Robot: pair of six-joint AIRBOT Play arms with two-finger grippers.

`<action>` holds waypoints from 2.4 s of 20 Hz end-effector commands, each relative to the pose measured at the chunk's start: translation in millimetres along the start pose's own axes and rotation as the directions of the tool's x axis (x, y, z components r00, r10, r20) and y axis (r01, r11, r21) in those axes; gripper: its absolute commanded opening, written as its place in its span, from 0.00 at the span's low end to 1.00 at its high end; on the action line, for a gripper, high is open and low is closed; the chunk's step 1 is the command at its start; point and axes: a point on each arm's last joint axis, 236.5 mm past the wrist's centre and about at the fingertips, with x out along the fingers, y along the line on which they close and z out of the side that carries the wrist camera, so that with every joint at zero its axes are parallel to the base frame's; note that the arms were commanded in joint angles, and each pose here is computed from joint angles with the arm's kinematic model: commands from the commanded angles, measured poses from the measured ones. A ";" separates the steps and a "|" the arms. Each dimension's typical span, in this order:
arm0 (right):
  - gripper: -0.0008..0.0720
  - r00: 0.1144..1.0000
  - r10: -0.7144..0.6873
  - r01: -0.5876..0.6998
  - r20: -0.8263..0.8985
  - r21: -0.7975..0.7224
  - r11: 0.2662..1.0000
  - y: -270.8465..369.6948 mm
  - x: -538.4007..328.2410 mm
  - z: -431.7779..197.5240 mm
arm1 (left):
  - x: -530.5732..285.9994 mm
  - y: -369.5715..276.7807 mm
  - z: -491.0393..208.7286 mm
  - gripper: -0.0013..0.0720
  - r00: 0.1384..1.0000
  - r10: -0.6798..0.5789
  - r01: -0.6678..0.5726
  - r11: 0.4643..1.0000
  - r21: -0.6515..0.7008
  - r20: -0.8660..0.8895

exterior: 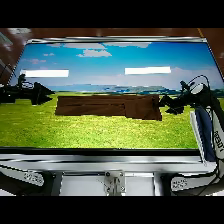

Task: Fold the shirts.

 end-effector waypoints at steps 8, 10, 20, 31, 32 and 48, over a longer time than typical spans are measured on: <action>0.71 0.952 0.303 -0.288 -0.053 0.187 0.939 36.2 59.1 0.8 | 31.7 -77.4 -35.5 0.62 0.981 -0.146 0.158 0.983 0.090 -0.125; 0.32 0.961 0.273 -0.262 -0.049 0.170 0.950 29.3 60.6 1.6 | 45.0 -86.1 -35.2 0.42 0.983 -0.141 0.154 0.982 0.109 -0.113; 0.10 0.939 0.341 -0.338 0.052 -0.069 0.939 92.9 -61.3 -2.4 | 193.6 -151.9 -100.8 0.07 0.989 -0.064 0.106 0.933 0.345 -0.130; 0.10 0.905 0.381 -0.321 0.188 -0.283 0.904 147.2 -202.9 -65.5 | 298.5 -205.3 -248.7 0.07 0.964 -0.056 0.150 0.922 0.357 -0.259; 0.10 0.902 0.380 -0.314 0.206 -0.291 0.904 148.9 -210.7 -68.7 | 304.7 -207.0 -260.3 0.07 0.959 -0.063 0.159 0.926 0.341 -0.275; 0.10 0.827 0.517 -0.418 0.223 -0.370 0.829 276.4 -138.9 -65.0 | -88.2 -291.2 2.5 0.07 0.772 -0.353 0.015 0.842 0.539 0.528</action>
